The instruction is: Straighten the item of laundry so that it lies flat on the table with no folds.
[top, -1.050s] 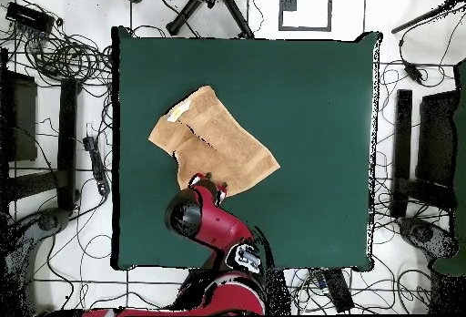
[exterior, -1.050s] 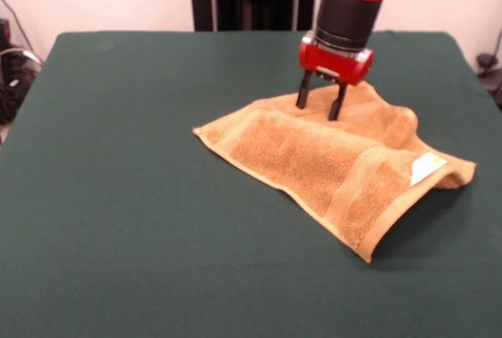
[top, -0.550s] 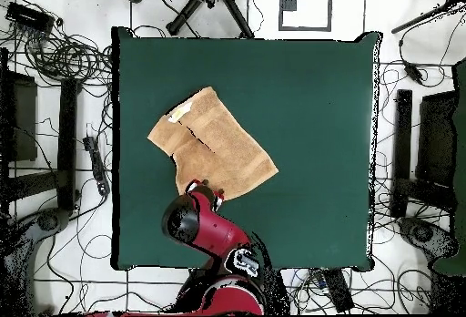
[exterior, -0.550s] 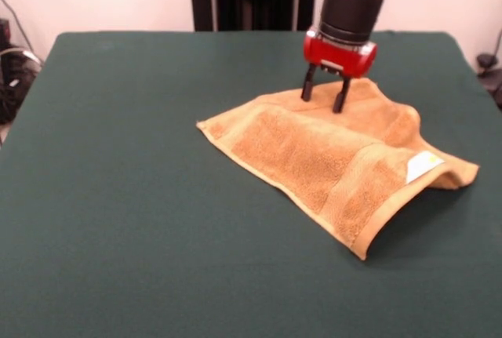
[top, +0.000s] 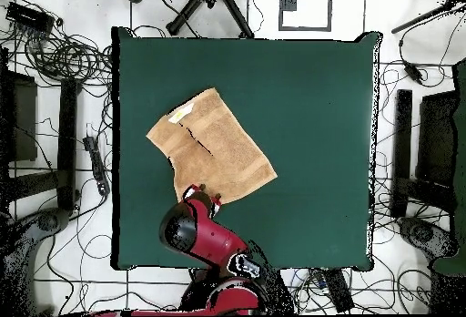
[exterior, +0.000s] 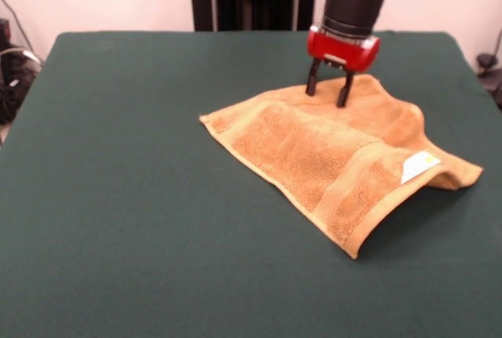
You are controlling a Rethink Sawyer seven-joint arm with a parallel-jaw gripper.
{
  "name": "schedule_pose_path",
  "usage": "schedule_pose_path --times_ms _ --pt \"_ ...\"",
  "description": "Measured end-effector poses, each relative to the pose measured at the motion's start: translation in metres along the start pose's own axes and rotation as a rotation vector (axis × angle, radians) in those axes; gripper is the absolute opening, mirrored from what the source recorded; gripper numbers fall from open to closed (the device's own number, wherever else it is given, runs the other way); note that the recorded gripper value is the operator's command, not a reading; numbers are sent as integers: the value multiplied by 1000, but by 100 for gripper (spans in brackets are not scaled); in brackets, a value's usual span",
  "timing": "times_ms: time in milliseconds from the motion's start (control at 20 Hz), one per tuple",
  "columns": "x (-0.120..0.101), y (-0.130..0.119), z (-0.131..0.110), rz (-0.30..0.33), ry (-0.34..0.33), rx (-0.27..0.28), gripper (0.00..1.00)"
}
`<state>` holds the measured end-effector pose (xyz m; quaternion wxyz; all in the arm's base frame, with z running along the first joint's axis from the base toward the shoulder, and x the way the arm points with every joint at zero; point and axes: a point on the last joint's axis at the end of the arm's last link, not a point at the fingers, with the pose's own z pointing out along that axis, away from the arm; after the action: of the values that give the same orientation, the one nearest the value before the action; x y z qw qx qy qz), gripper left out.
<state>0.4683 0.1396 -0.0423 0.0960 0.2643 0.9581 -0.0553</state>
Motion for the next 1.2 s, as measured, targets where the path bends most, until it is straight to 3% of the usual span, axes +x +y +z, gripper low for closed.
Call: schedule_pose_path --times_ms 650,1200 --pt "15 -4 -4 27 -8 2 100" --pt "42 0 -19 8 39 -13 100"
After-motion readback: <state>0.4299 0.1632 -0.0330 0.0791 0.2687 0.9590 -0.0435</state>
